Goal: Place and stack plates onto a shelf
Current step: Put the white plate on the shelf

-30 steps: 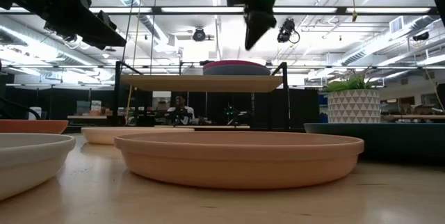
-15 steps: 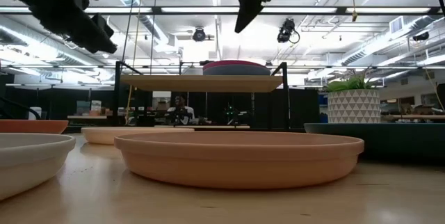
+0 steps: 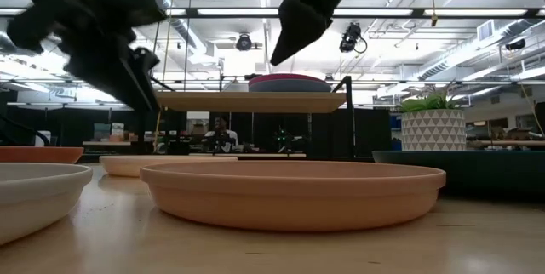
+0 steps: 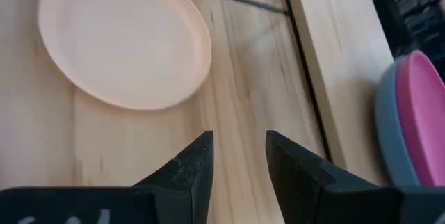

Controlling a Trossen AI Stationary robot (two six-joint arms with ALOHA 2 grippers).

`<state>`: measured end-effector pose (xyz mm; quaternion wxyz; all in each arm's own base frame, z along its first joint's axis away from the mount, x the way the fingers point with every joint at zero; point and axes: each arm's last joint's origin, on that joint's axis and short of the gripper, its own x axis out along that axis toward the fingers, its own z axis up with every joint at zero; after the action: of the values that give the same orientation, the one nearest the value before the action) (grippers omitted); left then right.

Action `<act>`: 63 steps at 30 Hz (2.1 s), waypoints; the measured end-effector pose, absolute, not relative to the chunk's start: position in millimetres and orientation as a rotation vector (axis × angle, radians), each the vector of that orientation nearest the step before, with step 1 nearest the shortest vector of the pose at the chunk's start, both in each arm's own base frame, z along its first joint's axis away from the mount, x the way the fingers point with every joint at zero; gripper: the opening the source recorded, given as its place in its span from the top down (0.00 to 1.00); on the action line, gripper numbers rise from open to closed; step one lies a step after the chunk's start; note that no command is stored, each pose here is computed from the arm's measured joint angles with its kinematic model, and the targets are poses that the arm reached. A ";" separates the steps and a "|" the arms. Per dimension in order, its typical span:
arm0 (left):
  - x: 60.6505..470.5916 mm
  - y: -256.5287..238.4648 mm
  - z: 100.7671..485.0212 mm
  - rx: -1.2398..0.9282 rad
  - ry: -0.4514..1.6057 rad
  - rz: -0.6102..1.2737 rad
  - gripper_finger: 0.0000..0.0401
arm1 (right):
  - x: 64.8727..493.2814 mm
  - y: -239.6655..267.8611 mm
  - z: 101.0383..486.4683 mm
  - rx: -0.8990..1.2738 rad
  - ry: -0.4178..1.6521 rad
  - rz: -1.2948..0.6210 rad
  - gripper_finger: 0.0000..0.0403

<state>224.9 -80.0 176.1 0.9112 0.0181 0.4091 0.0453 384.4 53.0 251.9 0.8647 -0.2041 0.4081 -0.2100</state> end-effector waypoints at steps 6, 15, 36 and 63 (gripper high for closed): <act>235.7 -77.4 158.4 0.028 0.916 0.145 0.65 | 376.9 69.8 217.3 -0.432 0.789 -0.412 0.66; 247.9 -71.7 138.7 0.029 0.945 0.181 0.65 | 365.9 77.7 193.1 -0.474 0.703 -0.527 0.66; 251.1 -72.9 139.2 0.064 1.043 0.139 0.96 | 343.2 91.3 159.2 -0.386 0.612 -0.553 0.66; 285.1 3.2 341.2 0.294 0.986 0.289 0.95 | 299.4 109.8 141.4 -0.429 0.546 -0.675 0.67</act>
<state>285.1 3.2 341.2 0.8605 0.1403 0.4699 0.1379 299.4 109.8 141.4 0.8850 -0.2063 0.2626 -0.3245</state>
